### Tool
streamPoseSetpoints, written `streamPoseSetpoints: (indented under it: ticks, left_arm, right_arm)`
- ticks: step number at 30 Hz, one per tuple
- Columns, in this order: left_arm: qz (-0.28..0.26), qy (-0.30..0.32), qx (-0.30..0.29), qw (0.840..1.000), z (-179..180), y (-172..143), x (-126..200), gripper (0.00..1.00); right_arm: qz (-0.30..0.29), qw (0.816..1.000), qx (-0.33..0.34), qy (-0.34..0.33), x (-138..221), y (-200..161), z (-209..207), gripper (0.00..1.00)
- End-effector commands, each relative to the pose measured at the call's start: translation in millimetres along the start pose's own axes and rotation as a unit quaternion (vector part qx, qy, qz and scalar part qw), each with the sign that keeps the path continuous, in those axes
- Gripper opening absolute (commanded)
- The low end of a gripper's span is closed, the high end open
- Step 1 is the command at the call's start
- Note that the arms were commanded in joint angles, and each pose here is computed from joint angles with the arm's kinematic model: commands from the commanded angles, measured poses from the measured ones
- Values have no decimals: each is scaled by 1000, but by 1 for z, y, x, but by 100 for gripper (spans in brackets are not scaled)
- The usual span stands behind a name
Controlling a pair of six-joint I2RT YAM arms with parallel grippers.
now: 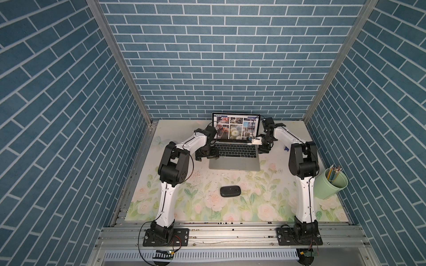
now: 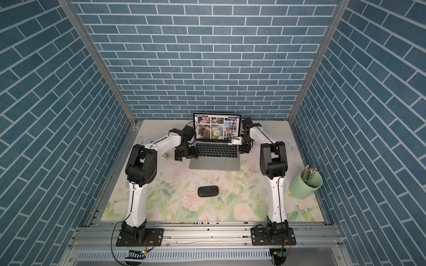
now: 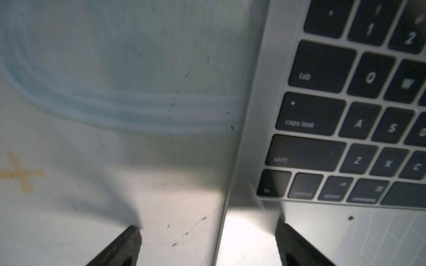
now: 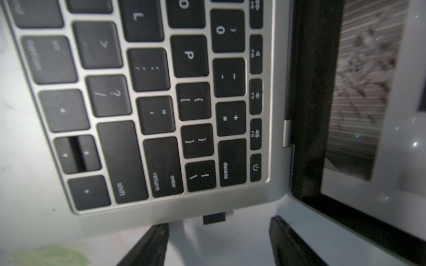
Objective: Remove the wireless mouse receiver from the laptop
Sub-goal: Take out the USB plug from the USB port.
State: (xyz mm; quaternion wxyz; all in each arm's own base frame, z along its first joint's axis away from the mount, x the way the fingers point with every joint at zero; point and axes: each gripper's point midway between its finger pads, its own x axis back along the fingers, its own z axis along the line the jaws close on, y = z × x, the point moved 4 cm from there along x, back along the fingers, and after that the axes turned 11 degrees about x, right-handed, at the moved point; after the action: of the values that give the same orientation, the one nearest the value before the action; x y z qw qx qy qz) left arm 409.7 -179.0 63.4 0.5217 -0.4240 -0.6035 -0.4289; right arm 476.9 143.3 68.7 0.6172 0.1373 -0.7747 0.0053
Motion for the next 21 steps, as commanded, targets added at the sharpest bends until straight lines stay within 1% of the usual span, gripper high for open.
streamPoseSetpoints:
  ticks: [1,6,14,21]
  left_arm:
    - [49,73,-3,996,29,-25,-26,96]
    - [54,76,-5,996,33,-31,-26,96]
    - [60,77,-5,995,36,-35,-30,96]
    - [63,79,-9,995,37,-37,-30,96]
  right_arm:
    - [-11,998,6,57,-17,0,22,66]
    - [-10,997,6,77,-27,1,31,63]
    - [-19,995,20,100,-43,15,41,61]
    - [-14,991,26,127,-58,19,54,59]
